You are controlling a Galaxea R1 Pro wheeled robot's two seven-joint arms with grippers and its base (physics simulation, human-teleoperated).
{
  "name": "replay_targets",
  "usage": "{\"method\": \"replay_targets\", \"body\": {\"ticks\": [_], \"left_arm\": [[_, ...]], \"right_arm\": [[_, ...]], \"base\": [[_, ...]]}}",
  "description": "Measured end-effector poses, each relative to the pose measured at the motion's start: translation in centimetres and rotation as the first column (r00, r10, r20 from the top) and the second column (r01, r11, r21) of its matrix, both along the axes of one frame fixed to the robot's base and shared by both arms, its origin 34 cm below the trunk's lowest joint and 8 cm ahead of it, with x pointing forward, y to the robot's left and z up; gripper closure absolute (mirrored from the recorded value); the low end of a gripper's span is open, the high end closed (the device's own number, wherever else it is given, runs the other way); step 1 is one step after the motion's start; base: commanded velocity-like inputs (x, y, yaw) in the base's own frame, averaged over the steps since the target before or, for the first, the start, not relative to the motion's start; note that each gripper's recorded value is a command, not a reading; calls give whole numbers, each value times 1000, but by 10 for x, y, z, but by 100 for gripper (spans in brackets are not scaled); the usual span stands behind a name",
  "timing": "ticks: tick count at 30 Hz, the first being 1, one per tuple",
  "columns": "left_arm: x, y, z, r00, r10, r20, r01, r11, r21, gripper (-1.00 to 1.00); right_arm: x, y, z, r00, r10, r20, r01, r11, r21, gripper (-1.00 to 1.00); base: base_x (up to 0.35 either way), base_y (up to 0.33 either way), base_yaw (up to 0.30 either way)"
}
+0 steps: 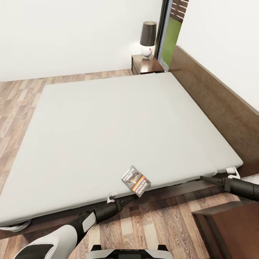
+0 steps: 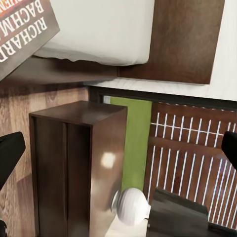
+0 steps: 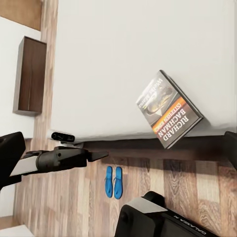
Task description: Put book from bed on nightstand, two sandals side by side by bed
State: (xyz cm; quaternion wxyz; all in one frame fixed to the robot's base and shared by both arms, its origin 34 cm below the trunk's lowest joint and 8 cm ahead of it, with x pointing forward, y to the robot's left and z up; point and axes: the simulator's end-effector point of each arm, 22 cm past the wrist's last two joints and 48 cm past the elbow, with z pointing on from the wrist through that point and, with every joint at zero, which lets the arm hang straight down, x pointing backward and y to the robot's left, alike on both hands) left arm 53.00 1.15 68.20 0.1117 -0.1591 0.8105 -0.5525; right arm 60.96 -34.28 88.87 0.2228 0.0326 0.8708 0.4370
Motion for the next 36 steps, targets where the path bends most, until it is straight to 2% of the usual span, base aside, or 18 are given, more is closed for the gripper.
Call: {"method": "replay_targets", "body": {"ticks": [36], "left_arm": [[3,-1,-9,1000,-1,-1,1,1000,2,-100]], "right_arm": [[4,0,-8,1000,0,0,0,1000,0,-100]], "base": [[0,0,-2]]}}
